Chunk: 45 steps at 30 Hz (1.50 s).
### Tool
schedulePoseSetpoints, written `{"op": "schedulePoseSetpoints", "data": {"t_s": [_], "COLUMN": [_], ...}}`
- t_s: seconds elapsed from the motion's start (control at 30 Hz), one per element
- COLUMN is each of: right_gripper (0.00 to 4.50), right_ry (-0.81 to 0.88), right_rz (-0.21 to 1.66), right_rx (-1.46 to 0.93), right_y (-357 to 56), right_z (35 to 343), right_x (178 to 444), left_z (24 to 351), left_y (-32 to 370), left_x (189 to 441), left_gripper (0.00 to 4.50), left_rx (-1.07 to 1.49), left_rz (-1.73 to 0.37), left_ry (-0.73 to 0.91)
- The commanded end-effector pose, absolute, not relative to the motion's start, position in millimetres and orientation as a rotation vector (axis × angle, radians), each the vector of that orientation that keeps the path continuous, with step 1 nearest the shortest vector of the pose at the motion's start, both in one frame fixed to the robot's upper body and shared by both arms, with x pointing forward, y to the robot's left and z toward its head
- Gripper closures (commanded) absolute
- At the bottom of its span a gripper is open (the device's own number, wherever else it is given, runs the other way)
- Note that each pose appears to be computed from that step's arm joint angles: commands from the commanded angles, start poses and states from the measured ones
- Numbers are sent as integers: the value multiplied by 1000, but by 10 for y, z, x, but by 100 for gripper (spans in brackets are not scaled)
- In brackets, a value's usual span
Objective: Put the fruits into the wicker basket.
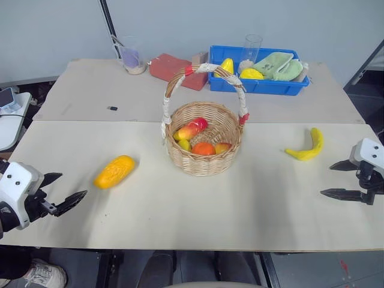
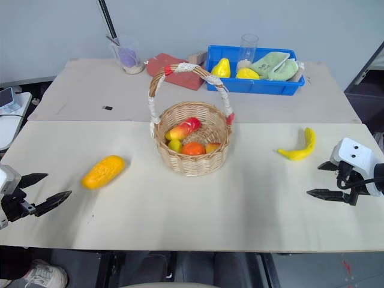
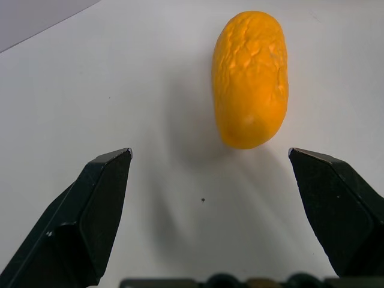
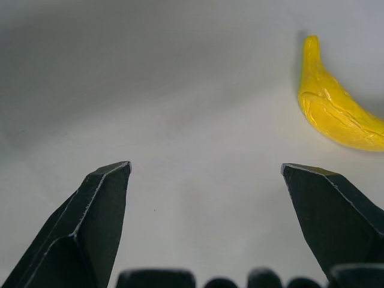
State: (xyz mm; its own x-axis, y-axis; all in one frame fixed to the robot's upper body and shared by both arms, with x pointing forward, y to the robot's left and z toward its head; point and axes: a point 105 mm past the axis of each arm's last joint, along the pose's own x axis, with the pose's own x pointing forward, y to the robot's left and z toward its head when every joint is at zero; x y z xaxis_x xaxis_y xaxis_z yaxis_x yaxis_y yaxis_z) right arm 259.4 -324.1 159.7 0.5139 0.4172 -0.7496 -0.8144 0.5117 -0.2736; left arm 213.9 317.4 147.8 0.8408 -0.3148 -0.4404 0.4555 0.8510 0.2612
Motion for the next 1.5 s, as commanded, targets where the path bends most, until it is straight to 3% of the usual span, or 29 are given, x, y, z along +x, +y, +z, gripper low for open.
{"op": "schedulePoseSetpoints", "data": {"t_s": [0.03, 0.57, 0.77, 1.03, 1.23, 1.5], "right_gripper": [4, 4, 4, 4, 4, 4], "right_ry": [630, 592, 457, 227, 151, 80], "right_rz": [806, 830, 923, 1222, 1352, 1430], "right_rx": [-718, -713, -604, -489, -531, -547], "right_y": [-3235, -3167, -2815, -1879, -1536, -1334], "right_z": [1735, 1715, 1940, 2390, 2512, 2571], "right_x": [2607, 2629, 2648, 2419, 2343, 2346], "left_z": [1557, 1662, 1634, 1409, 1262, 1093], "left_y": [3168, 3194, 2975, 2761, 2718, 2662], "left_x": [2129, 2182, 2245, 2542, 2815, 2965], "left_gripper": [0, 0, 0, 0, 0, 0], "left_rx": [397, 358, 237, 178, 233, 253], "left_rz": [-418, -446, -479, -479, -459, -488], "left_ry": [372, 282, 231, 259, 248, 272]}}
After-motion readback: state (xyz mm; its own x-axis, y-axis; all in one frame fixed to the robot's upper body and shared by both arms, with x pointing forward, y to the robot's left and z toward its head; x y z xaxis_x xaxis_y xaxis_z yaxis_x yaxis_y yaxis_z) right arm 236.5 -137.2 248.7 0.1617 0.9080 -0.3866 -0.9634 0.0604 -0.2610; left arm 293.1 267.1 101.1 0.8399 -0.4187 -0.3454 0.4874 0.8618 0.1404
